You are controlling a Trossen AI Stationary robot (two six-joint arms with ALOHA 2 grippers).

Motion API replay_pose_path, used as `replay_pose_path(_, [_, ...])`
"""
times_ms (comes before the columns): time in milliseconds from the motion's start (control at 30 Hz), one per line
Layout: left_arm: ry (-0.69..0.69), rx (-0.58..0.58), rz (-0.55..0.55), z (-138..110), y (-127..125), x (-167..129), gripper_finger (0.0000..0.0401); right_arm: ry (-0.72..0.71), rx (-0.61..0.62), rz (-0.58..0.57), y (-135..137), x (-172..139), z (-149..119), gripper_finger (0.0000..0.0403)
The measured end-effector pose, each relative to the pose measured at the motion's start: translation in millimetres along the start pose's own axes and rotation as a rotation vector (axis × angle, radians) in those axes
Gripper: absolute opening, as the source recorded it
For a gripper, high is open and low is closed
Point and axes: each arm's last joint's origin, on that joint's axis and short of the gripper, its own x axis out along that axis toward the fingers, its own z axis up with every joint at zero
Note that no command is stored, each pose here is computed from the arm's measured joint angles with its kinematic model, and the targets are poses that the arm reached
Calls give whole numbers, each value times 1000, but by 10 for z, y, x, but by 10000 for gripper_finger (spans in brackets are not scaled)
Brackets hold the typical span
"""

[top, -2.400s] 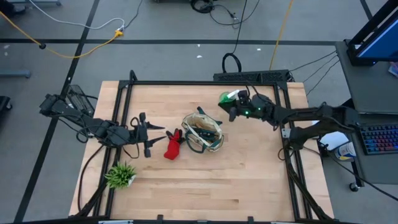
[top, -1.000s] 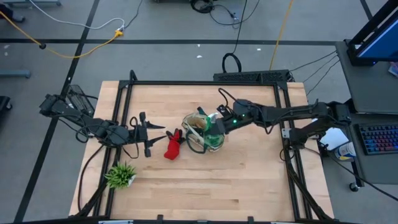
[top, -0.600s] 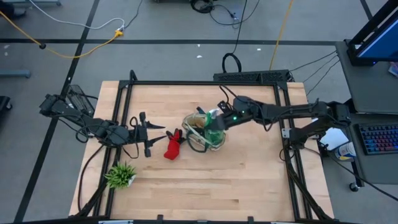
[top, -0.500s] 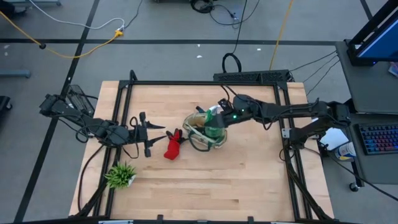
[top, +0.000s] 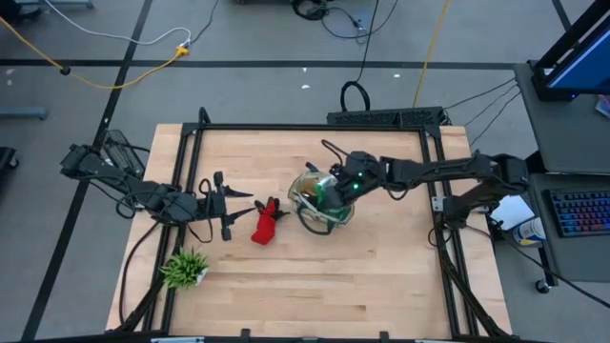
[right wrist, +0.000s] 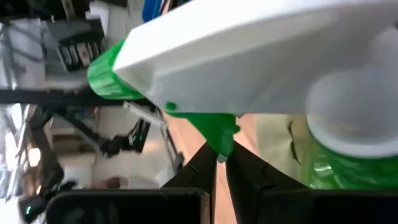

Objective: Pick & Place Garden tools in Gardening bag
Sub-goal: Put the green spray bottle into the gardening bag

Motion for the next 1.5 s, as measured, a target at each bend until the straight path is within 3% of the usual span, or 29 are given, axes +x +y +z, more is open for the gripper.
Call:
replay_pose_path(267, [8,3,-1,-9,-1,0,172,18,-96,20,-114,161,87,18])
replay_pose_path(600, [13,6,0,-14,0,1,172,-36,-142,17,-145,50,206,22])
replay_pose_path(800, [13,-4,0,-14,0,1,172,-56,-270,22,-152,51,239,62])
replay_pose_path(1033, [12,-5,0,-14,0,1,172,-53,-275,87,-89,12,256,128])
replay_pose_path(1233, [7,-11,1,-8,1,1,172,-25,-351,142,14,-119,222,145])
replay_pose_path(1367, [-10,-13,6,12,6,3,172,-110,-448,155,127,-296,236,137])
replay_pose_path(1500, [-73,-62,54,85,73,29,172,-291,-588,42,175,-423,270,129])
